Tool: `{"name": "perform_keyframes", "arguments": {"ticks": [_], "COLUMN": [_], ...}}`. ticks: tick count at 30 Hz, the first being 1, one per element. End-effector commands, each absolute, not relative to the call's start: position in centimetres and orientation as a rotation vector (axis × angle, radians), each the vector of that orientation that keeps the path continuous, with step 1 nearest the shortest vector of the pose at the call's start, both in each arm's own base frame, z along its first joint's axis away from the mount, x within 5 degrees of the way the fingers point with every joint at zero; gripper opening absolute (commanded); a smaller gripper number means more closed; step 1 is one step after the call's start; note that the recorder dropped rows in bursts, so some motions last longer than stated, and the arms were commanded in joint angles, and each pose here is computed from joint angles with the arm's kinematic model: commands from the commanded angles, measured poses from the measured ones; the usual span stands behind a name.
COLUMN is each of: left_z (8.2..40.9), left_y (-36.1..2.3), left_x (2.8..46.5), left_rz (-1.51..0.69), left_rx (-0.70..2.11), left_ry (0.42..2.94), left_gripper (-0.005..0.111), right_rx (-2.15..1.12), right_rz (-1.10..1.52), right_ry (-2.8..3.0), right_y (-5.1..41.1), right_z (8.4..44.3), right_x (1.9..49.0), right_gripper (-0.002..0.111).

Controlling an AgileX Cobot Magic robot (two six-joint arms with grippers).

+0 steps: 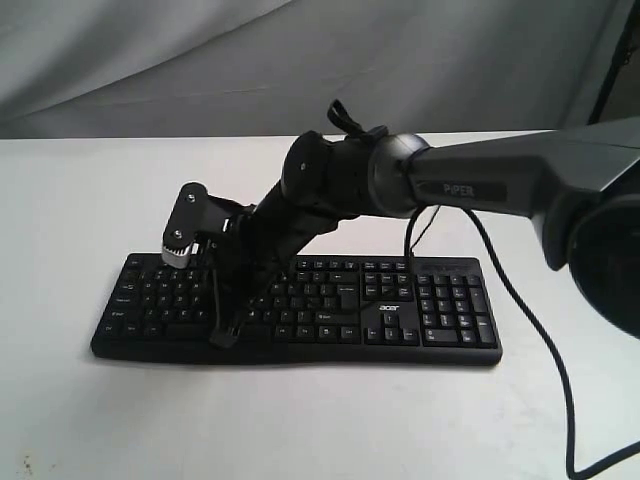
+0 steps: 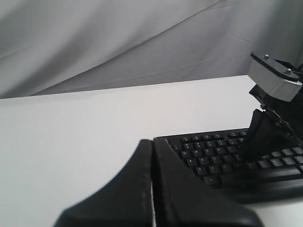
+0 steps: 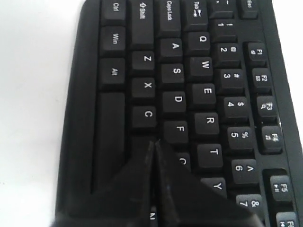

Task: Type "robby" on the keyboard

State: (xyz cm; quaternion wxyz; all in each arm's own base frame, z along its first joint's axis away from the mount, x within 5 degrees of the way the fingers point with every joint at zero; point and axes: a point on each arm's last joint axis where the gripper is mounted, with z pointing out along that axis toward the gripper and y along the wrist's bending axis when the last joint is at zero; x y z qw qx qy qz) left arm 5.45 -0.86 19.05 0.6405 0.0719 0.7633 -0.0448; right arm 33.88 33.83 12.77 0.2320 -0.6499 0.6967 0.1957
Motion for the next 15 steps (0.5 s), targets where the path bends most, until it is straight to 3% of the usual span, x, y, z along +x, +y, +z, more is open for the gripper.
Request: {"name": "perform_keyframes", "arguments": {"ticks": [1, 15], "left_z": [18.97, 18.97], "left_y": [-0.88, -0.88], "left_x": [5.44, 5.44], "left_rz": [-0.104, -0.104], "left_rx": [0.169, 0.169], "left_ry": [1.735, 1.735], "left_gripper": [0.000, 0.000], "right_rx": [-1.771, -1.795], "right_rz": [0.527, 0.534], "right_ry": [1.920, 1.935], "right_y": [33.93, 33.74], "right_z": [12.66, 12.55], "right_x": [34.10, 33.95], "right_gripper": [0.000, 0.000]}}
